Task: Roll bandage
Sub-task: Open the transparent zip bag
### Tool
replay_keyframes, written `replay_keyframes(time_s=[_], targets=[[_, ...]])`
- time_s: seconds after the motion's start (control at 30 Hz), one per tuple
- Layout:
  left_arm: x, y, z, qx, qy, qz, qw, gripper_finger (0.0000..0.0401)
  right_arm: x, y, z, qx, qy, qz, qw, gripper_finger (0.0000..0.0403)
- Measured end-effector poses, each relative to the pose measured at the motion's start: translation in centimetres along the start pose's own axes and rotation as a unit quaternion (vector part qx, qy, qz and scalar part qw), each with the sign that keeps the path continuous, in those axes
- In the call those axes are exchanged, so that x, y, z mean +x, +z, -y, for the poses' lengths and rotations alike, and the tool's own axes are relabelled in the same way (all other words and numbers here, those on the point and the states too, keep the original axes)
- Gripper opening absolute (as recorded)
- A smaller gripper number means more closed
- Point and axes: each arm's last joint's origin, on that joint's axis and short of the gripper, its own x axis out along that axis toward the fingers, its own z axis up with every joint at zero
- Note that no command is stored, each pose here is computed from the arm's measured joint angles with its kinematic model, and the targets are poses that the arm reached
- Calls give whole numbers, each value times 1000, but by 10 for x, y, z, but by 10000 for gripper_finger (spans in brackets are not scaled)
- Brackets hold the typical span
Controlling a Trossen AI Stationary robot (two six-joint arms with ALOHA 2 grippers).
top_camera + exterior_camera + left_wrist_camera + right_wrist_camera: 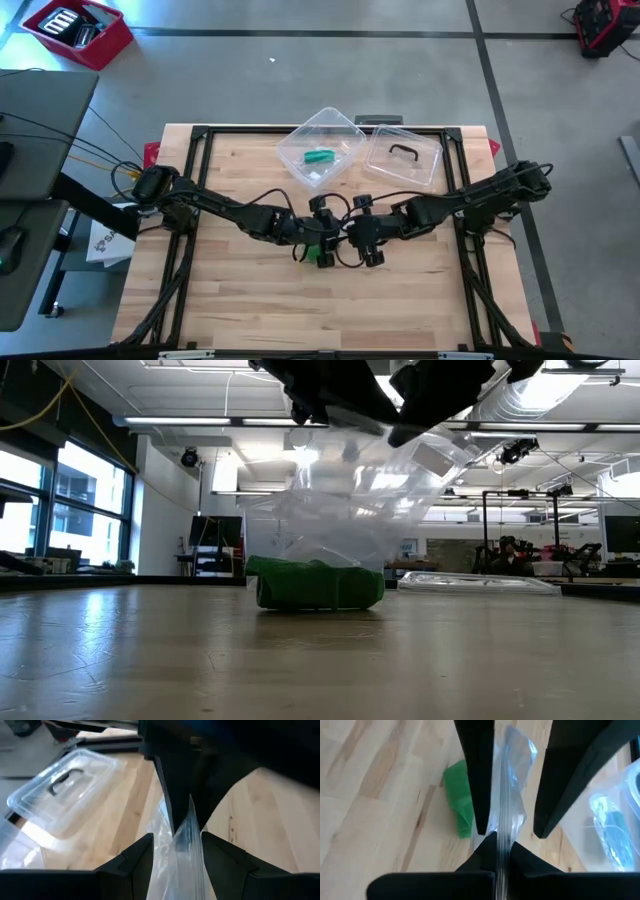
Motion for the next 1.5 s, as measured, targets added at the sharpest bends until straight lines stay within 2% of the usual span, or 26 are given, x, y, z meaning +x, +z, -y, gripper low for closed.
replay_keyframes(time_s=[0.13, 0.33, 0.43, 0.6, 0.73, 0.93, 1.07, 1.17, 1.3, 1.4, 1.5], targets=[[0, -4, -1, -19, 3, -22, 1000, 154, 12, -2, 0, -6, -23, -21, 999, 0], [1, -12, -6, -50, 9, -60, 997, 114, 27, -3, -4, -22, -23, -34, 999, 0], [3, -12, -10, -63, -8, -69, 996, 90, 36, -4, -7, -46, -20, -45, 998, 0], [7, -16, -15, -72, -27, -89, 993, 65, 43, -5, -9, -54, -20, -50, 997, 0], [8, -16, -14, -58, -33, -89, 994, 68, 43, -3, -9, -53, -20, -47, 997, 0], [12, -19, -13, -32, -32, -92, 995, 98, 40, 3, -8, -58, -13, -33, 998, 0], [10, -21, -10, -5, -15, -96, 995, 96, 41, 3, -8, -55, -6, -33, 998, 0], [9, -23, -7, 6, -5, -102, 995, 78, 41, 2, -7, -50, -6, -34, 998, 0], [8, -26, -6, 4, -6, -115, 993, 35, 41, 2, -6, -53, -6, -36, 998, 0], [7, -26, -5, -15, 3, -117, 993, 7, 42, 1, -6, -60, -11, -34, 998, 2], [8, -27, -8, -41, 17, -117, 992, 5, 42, 1, -5, -71, -35, -39, 996, 24]])
